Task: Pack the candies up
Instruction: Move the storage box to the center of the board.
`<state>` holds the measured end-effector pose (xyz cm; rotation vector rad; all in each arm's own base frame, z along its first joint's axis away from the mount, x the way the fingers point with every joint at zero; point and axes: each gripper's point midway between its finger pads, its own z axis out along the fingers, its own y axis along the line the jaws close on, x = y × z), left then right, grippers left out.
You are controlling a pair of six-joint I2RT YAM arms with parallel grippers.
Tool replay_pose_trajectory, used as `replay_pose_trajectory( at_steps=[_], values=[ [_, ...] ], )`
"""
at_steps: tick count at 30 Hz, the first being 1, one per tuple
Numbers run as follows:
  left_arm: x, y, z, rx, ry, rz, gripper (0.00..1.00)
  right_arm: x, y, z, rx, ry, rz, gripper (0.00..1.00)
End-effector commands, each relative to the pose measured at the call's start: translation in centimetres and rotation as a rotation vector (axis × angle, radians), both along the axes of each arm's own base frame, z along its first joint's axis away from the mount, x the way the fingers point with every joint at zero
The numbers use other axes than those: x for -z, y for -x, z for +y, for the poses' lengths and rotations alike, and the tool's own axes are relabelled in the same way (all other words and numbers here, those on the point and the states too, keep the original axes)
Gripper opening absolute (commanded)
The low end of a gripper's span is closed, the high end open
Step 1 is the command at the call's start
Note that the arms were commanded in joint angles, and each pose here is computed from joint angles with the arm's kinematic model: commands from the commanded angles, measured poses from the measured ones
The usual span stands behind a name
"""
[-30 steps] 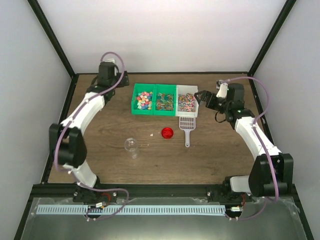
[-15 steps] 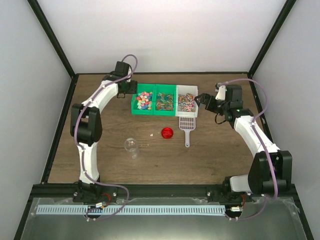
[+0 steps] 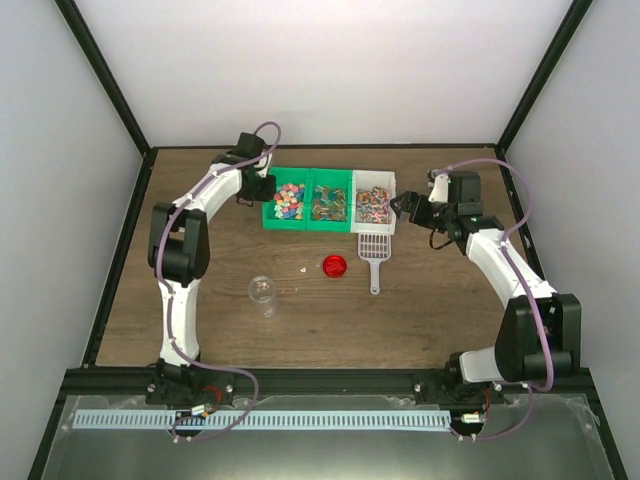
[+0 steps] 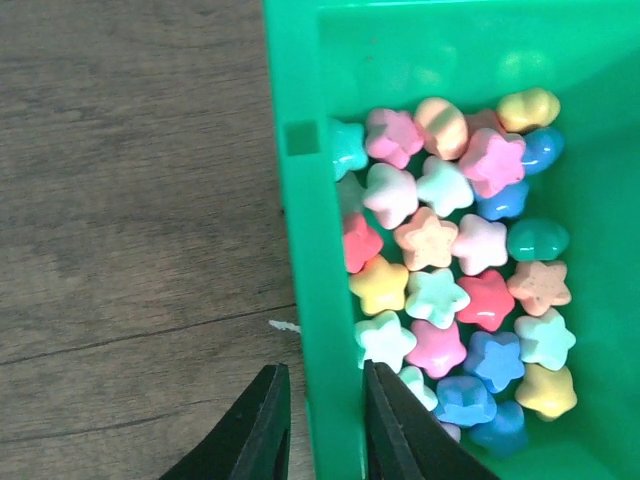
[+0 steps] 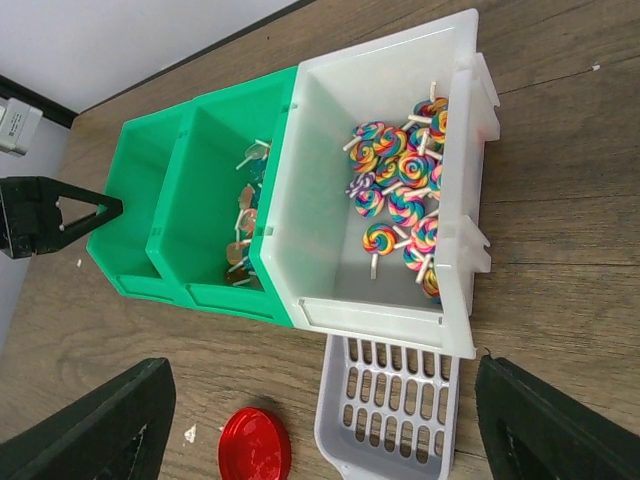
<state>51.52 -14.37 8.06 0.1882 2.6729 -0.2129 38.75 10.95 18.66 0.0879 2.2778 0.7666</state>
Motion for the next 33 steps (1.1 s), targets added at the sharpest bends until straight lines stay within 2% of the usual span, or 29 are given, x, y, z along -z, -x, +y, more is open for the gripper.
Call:
replay_pose_trajectory(
  at_steps=[1, 6, 11, 16, 18, 19, 20, 21, 23, 26, 29, 31, 33],
  values=[
    [0.1, 0.9, 0.3, 0.023, -0.045, 0.023, 0.19, -0.2, 0.3, 0.3, -0.014, 0.001, 0.005, 0.83],
    [0.6, 2.5, 1.5, 0.012, -0.093, 0.050, 0.10, 0.7, 0.9, 0.4, -0.014, -0.013, 0.035, 0.81],
    [0.1, 3.8, 2.2, 0.001, -0.112, 0.045, 0.08, 1.2, 1.4, 0.7, -0.016, -0.035, 0.052, 0.79],
    [-0.3, 5.0, 2.7, -0.019, -0.113, 0.061, 0.08, 1.4, 2.0, 1.3, -0.023, -0.040, 0.059, 0.77],
    [-0.3, 5.6, 3.0, -0.047, -0.109, 0.061, 0.11, 1.6, 2.2, 1.6, -0.025, -0.034, 0.065, 0.77],
    [-0.6, 5.7, 3.0, -0.059, -0.103, 0.051, 0.18, 1.7, 2.4, 1.7, -0.026, -0.030, 0.068, 0.77],
    [-0.7, 5.8, 3.1, -0.070, -0.098, 0.047, 0.31, 1.7, 2.5, 1.8, -0.026, -0.026, 0.070, 0.77],
    [-0.8, 5.9, 3.1, -0.080, -0.090, 0.039, 0.48, 1.7, 2.6, 1.8, -0.025, -0.022, 0.071, 0.78],
    [-1.3, 5.8, 3.1, -0.094, -0.077, 0.021, 0.68, 1.7, 2.7, 1.8, -0.018, -0.007, 0.071, 0.82],
    [-2.3, 5.5, 3.0, -0.111, -0.059, -0.009, 0.72, 1.5, 3.0, 1.7, -0.010, 0.010, 0.068, 0.85],
    [-3.6, 5.1, 2.9, -0.125, -0.044, -0.043, 0.84, 0.1, 3.0, 2.2, -0.020, 0.055, 0.021, 0.84],
    [-4.7, 5.0, 2.9, -0.138, -0.027, -0.069, 0.96, -0.9, 3.2, 3.3, -0.049, 0.108, 0.002, 0.82],
    [-6.1, 5.0, 2.9, -0.162, -0.007, -0.099, 1.00, -1.3, 3.8, 5.0, -0.082, 0.174, 0.003, 0.80]
  ],
)
